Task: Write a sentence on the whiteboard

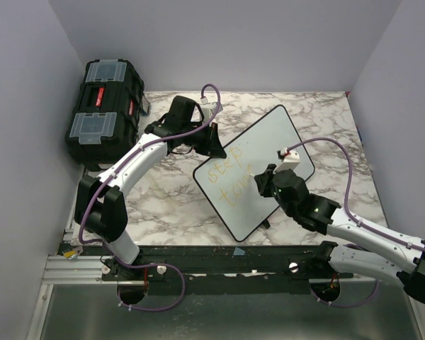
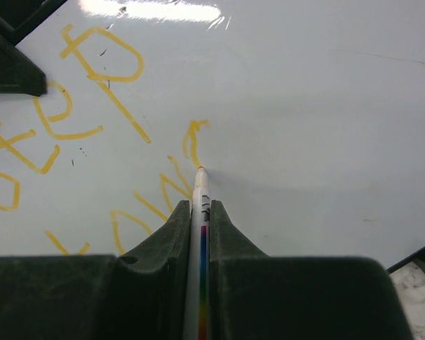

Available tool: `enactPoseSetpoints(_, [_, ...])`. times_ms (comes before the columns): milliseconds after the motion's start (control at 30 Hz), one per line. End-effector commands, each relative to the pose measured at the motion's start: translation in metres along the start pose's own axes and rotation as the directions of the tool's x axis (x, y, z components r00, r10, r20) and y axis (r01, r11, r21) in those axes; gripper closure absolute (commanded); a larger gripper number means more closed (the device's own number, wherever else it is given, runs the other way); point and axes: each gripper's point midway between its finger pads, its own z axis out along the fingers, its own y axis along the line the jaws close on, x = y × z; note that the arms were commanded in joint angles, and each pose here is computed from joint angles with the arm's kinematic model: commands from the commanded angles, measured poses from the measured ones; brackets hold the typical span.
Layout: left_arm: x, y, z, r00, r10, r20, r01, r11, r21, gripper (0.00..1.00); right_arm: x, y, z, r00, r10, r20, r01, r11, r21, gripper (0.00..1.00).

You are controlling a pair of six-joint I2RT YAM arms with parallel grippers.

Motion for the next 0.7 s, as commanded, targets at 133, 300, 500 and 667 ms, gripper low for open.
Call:
enactPoseSetpoints(133, [-0.011, -0.006, -0.002, 0.989, 0.142, 0.043, -0.141, 0.990, -0.025, 1.00, 0.022, -0.031, -0.001, 0.998, -0.037, -0.057, 0.044, 0.990, 0.137, 0.99])
enactPoseSetpoints(300, [-0.011, -0.006, -0.002, 0.989, 0.142, 0.042, -0.141, 0.990, -0.025, 1.00, 0.006, -0.025, 0.005, 0.998, -0.052, -0.021, 0.054, 0.987, 0.151, 0.99])
enactPoseSetpoints(500, [-0.010, -0.007, -0.003, 0.989, 0.144, 0.042, -0.144, 0.989, -0.024, 1.00, -0.009, -0.010, 0.015, 0.998, -0.064, 0.011, 0.062, 0.989, 0.134, 0.99])
enactPoseSetpoints(667, [-0.010, -0.007, -0.001, 0.989, 0.144, 0.038, -0.143, 0.989, -0.021, 1.00, -0.017, 0.002, 0.022, 0.998, -0.062, 0.026, 0.059, 0.993, 0.105, 0.99])
